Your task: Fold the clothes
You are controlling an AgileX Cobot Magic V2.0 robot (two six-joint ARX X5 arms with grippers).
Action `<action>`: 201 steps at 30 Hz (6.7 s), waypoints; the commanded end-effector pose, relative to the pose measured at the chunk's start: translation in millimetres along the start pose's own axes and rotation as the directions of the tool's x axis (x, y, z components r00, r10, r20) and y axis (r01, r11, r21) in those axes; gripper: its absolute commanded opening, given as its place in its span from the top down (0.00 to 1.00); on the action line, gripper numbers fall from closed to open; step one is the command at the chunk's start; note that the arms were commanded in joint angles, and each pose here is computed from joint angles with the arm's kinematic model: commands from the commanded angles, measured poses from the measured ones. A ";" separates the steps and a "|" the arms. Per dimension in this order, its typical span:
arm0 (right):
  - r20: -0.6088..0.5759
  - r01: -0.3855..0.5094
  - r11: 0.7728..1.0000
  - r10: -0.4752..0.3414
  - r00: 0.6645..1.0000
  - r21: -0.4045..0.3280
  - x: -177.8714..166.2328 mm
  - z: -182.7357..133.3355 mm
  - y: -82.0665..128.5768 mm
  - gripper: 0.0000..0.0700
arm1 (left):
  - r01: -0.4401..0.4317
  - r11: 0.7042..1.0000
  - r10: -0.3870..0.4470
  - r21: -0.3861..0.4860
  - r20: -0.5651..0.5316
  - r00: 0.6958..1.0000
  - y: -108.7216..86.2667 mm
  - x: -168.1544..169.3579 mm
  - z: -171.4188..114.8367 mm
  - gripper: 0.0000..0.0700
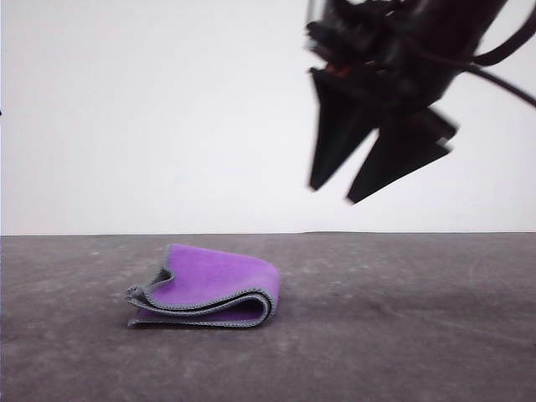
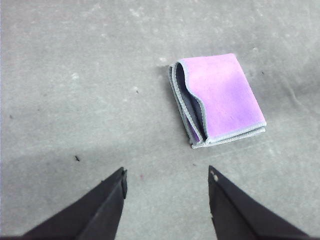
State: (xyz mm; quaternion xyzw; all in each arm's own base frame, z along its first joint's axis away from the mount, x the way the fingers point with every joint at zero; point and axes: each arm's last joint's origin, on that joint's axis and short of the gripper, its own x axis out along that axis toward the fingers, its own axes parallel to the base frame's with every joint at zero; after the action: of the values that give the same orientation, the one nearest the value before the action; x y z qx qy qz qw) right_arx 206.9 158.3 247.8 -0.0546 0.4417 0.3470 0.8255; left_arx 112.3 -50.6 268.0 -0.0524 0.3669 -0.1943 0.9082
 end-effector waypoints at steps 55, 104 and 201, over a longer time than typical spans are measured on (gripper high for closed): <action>0.429 -0.016 0.994 -0.031 0.903 0.105 -26.6 -82.1 -28.7 0.98 | -0.039 0.998 0.019 0.056 0.321 0.947 23.2 21.7 -39.6 1.00; 0.448 0.160 0.984 -0.179 0.876 0.081 -38.5 -93.9 -39.3 0.98 | -0.319 0.946 0.295 -0.057 0.554 0.778 69.9 45.3 -99.4 1.00; 0.581 0.507 0.738 -0.669 0.463 0.445 -51.1 -197.6 -72.0 0.98 | -0.319 0.946 0.295 -0.057 0.554 0.778 69.9 45.3 -99.4 1.00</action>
State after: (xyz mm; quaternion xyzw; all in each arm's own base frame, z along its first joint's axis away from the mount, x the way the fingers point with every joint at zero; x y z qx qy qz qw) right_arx 95.8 -1.0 152.7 0.0229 0.0761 -0.0165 0.9967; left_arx 94.8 0.6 157.3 -0.0341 0.0749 -0.0265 0.9963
